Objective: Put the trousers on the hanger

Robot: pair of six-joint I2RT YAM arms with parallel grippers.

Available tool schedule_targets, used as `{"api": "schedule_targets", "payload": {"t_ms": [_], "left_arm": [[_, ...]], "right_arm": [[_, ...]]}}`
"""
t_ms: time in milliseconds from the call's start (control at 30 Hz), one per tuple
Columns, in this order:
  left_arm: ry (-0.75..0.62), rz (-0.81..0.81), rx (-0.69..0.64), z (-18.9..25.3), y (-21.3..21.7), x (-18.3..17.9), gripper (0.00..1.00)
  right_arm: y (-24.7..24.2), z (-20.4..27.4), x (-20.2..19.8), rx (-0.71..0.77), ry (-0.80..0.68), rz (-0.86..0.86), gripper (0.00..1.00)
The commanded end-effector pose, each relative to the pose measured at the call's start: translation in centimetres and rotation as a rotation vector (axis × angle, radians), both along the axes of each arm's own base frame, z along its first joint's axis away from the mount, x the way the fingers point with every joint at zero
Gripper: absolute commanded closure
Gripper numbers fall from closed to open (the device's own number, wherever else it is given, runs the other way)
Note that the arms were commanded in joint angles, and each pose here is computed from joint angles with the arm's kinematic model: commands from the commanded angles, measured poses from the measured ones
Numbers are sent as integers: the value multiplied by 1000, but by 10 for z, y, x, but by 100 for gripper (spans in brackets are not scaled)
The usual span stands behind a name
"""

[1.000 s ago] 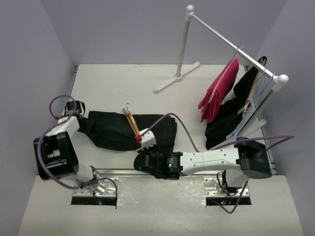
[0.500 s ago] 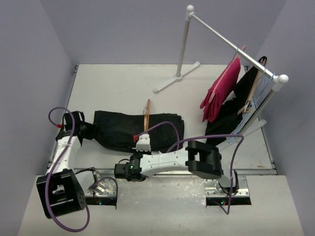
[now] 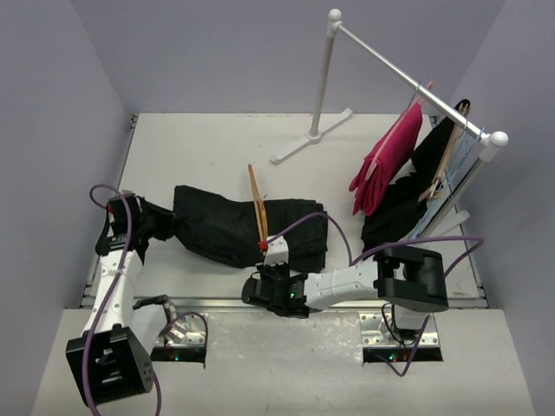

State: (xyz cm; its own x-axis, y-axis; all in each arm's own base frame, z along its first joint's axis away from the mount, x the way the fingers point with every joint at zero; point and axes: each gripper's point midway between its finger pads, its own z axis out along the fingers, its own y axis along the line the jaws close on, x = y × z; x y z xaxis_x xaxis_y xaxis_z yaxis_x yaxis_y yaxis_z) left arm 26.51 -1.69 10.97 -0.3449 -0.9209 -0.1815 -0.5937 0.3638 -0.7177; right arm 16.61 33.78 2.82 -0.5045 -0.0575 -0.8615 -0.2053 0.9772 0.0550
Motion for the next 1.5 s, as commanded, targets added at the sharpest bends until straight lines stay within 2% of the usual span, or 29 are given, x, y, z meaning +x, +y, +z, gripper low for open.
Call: {"api": "schedule_targets", "payload": {"t_ms": [0,133,300,400,533,767,1067,1200,1367,1467], "left_arm": [[-197,-93,14,60,-17,12,93],[-213,-155,-23,66,-40,7,97],[-239,-190,-62,72,-72,8,98],[-203,-208,-127,58,-92,8,100],[-180,-225,-148,56,-115,13,100],[-91,-294,-178,33,-156,13,100],[18,-440,-223,-2,-195,8,96],[42,-516,-290,-16,-215,3,87],[73,-618,-326,-23,-246,4,86],[106,-658,-333,-32,-257,3,86]], "right_arm": [[42,19,-10,172,37,113,100],[47,30,-5,214,47,98,100],[31,31,4,276,91,-10,100],[30,42,7,305,94,-41,100],[29,55,9,298,91,-68,100],[23,51,10,291,84,-88,100],[-1,55,16,331,4,-105,100],[-10,58,18,331,-27,-97,100],[-13,55,16,356,-34,-55,100],[-17,53,17,317,-52,-7,100]]}}
